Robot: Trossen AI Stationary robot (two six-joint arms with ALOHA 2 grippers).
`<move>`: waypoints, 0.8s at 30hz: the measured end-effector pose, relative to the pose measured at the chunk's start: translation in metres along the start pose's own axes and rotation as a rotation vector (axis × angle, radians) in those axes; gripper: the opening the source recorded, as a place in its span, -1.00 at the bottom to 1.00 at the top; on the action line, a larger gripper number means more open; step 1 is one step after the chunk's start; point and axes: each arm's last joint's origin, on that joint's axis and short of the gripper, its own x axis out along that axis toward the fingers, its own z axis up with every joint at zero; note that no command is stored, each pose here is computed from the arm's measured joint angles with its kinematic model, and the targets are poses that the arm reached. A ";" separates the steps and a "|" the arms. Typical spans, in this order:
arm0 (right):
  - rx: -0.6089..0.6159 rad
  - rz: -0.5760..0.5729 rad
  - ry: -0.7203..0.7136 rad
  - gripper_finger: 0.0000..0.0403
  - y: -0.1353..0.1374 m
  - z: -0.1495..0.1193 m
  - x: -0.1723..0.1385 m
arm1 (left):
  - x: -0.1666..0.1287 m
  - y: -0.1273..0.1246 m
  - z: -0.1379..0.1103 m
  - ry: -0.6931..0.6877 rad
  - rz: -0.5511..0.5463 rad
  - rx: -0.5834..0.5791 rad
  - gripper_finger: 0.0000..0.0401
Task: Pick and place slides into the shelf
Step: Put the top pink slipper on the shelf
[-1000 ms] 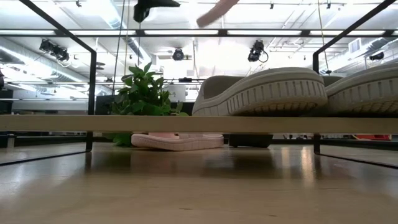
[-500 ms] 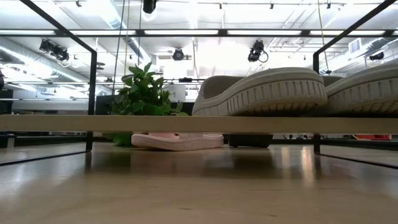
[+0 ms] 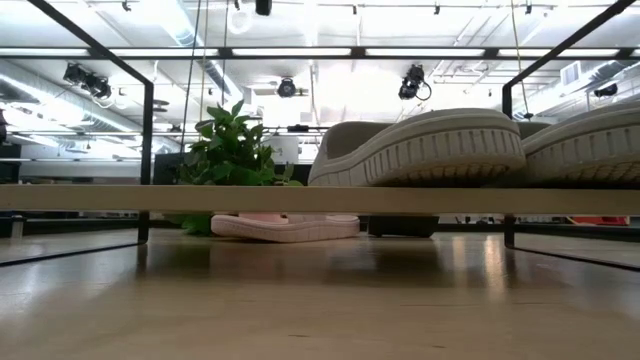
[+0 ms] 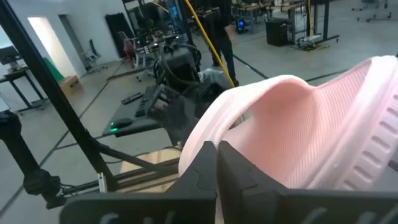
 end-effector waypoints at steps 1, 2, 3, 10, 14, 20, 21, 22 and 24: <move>-0.006 0.001 -0.007 -1.00 0.000 0.001 0.000 | 0.002 0.002 -0.002 0.008 0.005 -0.002 0.42; -0.009 0.003 -0.011 -1.00 0.000 0.001 0.001 | 0.005 0.002 -0.004 0.005 -0.005 -0.003 0.42; -0.009 0.003 -0.013 -1.00 0.000 0.001 0.001 | 0.008 0.003 -0.006 0.010 -0.005 -0.003 0.42; -0.016 0.005 -0.006 -1.00 0.000 0.001 0.003 | 0.014 0.008 -0.012 0.033 0.013 0.000 0.27; -0.016 0.000 0.010 -1.00 0.000 -0.001 0.003 | 0.014 0.008 -0.011 0.028 0.015 0.031 -0.02; -0.029 -0.003 0.060 -0.88 -0.001 -0.006 0.002 | 0.014 0.013 -0.006 0.081 -0.020 0.057 -0.65; -0.030 -0.003 0.072 -0.83 -0.001 -0.007 0.001 | 0.014 0.015 -0.005 0.092 -0.027 0.060 -0.65; -0.029 -0.005 0.081 -0.78 -0.002 -0.007 0.000 | 0.014 0.016 -0.004 0.102 -0.036 0.065 -0.65; -0.028 -0.006 0.092 -0.68 -0.002 -0.009 -0.001 | 0.012 0.017 -0.001 0.115 -0.052 0.072 -0.65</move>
